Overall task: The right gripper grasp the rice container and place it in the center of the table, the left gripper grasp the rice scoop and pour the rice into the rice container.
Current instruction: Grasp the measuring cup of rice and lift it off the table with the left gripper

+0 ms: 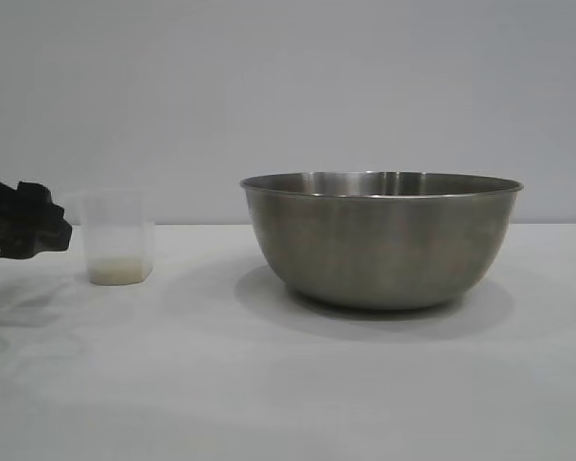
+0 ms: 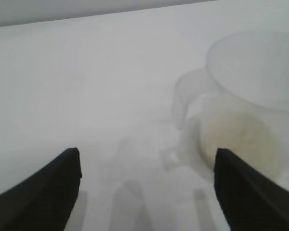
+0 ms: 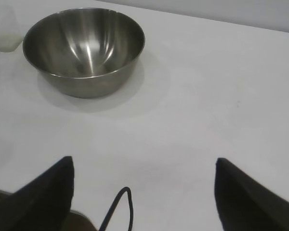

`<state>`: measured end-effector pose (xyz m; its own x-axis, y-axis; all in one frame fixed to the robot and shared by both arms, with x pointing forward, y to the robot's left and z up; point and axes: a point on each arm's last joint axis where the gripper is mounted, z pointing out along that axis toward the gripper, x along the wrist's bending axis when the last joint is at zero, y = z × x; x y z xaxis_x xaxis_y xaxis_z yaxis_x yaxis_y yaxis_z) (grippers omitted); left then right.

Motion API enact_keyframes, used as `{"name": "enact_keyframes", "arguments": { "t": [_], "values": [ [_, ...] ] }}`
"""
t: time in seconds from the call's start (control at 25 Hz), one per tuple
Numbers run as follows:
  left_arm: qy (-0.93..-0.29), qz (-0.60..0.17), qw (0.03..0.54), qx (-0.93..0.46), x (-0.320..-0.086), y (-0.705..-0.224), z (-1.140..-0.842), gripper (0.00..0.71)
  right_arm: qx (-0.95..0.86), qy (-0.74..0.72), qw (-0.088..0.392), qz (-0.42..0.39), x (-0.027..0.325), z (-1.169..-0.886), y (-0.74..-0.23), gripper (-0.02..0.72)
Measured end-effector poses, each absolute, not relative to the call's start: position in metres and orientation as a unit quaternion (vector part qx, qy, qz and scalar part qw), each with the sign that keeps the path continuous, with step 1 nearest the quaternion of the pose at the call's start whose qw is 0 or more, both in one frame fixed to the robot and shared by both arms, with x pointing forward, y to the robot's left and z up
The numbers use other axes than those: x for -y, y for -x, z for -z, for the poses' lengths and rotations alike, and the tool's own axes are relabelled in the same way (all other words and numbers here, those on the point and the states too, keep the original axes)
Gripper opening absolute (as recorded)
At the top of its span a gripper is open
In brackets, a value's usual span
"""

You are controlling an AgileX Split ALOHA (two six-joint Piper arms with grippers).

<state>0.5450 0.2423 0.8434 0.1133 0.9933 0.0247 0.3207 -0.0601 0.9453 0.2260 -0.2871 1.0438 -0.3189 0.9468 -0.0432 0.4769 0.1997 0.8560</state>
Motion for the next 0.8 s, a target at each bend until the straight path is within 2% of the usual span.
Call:
{"name": "enact_keyframes", "arguments": {
  "t": [0.6,0.64,0.68,0.76,0.8],
  "values": [
    [-0.591,-0.413,0.446,-0.53,-0.235,-0.583,-0.835,0.517,-0.713,-0.499,0.302,-0.389,0.287,-1.044,-0.226,0.552],
    [-0.591,-0.414,0.447,-0.529,-0.234,-0.586,-0.834,0.472,-0.713,-0.499,0.302,-0.389,0.287,-1.044,-0.226,0.552],
    [-0.591,-0.414,0.449,-0.526,-0.234,-0.588,-0.834,0.397,-0.713,-0.499,0.302,-0.389,0.287,-1.044,-0.226,0.552],
    [-0.596,-0.412,0.454,-0.518,-0.231,-0.589,-0.834,0.184,-0.713,-0.499,0.302,-0.389,0.287,-1.044,-0.226,0.552],
    [-0.599,-0.411,0.456,-0.514,-0.23,-0.589,-0.835,0.108,-0.713,-0.499,0.302,-0.389,0.287,-1.044,-0.226,0.552]
  ]
}}
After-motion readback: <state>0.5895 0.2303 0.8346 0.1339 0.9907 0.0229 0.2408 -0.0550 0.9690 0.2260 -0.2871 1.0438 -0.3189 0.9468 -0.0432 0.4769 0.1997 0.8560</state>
